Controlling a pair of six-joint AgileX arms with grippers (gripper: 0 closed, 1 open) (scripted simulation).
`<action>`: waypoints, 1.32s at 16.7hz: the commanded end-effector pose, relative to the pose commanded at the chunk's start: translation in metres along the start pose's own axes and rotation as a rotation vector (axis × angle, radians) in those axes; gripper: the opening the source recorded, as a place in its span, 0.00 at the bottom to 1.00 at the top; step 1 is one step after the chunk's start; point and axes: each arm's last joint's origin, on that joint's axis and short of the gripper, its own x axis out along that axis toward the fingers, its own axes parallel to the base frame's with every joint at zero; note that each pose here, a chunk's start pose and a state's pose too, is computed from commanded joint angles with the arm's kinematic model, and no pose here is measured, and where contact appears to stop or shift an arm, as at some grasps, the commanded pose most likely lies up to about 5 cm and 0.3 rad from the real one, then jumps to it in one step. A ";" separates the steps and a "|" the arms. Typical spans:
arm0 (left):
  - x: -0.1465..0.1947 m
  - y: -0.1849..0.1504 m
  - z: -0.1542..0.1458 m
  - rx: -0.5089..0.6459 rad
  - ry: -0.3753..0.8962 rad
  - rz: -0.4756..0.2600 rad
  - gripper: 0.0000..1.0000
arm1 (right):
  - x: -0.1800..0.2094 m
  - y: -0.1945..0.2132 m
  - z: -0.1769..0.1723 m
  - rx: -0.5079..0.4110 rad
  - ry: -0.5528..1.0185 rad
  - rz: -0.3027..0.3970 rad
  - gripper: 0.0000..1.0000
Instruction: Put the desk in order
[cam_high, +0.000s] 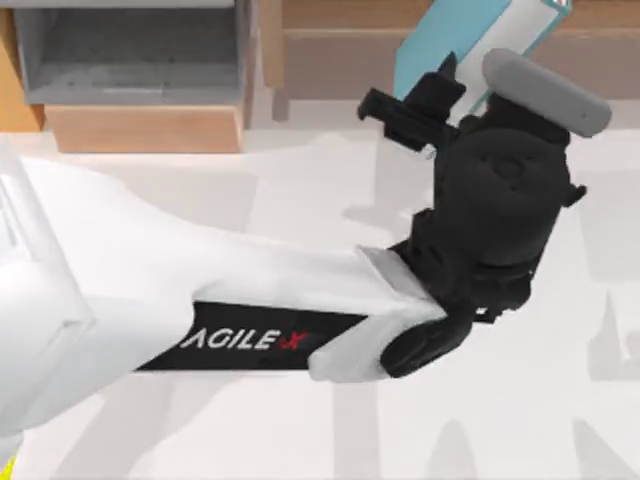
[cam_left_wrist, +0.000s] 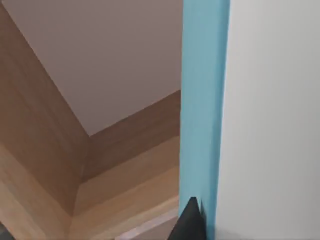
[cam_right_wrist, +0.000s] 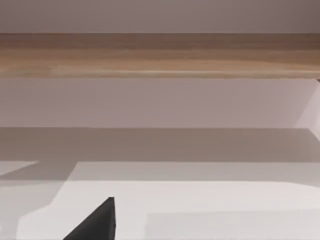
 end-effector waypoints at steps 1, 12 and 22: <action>-0.009 0.008 -0.012 0.076 0.009 -0.009 0.00 | 0.000 0.000 0.000 0.000 0.000 0.000 1.00; 0.001 0.153 -0.149 0.861 0.227 -0.069 0.00 | 0.000 0.000 0.000 0.000 0.000 0.000 1.00; 0.066 0.246 -0.194 1.081 0.229 -0.163 0.00 | 0.000 0.000 0.000 0.000 0.000 0.000 1.00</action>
